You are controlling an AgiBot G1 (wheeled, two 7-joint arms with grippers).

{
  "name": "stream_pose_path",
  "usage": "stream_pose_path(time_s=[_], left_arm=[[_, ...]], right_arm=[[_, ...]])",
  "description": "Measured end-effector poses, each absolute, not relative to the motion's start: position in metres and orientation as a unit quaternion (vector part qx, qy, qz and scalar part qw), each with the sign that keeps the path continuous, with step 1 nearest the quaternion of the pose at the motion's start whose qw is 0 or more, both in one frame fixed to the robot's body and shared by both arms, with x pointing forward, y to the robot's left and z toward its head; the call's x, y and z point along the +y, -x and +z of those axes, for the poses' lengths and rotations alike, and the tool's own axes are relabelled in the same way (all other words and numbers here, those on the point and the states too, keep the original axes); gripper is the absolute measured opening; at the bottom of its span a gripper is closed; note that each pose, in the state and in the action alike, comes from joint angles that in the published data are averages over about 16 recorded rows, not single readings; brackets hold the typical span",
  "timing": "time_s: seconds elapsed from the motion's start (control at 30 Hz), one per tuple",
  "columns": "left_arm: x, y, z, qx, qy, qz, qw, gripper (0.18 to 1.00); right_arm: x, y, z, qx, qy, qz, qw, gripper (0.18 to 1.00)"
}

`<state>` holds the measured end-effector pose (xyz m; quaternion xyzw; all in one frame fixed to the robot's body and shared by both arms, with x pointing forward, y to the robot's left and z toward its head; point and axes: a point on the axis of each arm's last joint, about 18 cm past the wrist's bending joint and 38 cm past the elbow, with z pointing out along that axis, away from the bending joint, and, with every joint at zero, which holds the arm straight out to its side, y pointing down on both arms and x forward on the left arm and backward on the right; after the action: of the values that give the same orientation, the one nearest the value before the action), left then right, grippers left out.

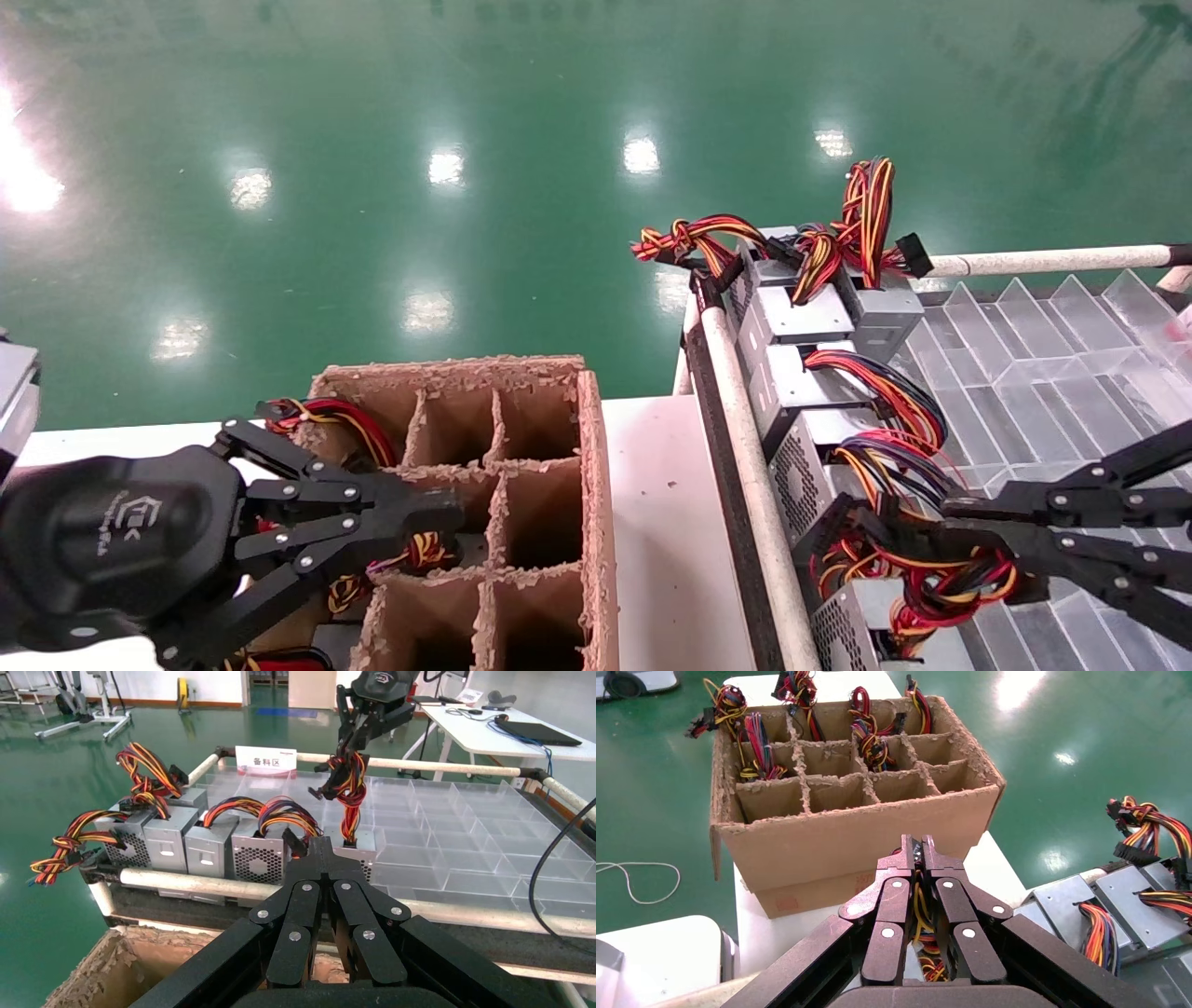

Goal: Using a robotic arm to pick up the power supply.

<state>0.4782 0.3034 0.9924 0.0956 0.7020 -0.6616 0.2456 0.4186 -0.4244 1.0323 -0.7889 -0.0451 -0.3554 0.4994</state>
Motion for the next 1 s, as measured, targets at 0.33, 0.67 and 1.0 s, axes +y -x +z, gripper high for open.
stream_pose_path(time_s=[0.33,0.67,1.0], left_arm=[[0.303,-0.478,0.992,0.702,-0.096,-0.662,0.246,0.191],[0.303,-0.478,0.992,0.702,-0.096,-0.662,0.246,0.191],[0.303,-0.478,0.992,0.702,-0.096,-0.662,0.246,0.191]], right_arm=[[-0.423,-0.412,1.036,-0.041,0.788,-0.358,0.499,0.219],[-0.414,-0.411,1.048,-0.057,0.78,-0.361,0.508,0.323],[-0.396,-0.42,1.051,-0.079,0.78,-0.348,0.514,0.509]])
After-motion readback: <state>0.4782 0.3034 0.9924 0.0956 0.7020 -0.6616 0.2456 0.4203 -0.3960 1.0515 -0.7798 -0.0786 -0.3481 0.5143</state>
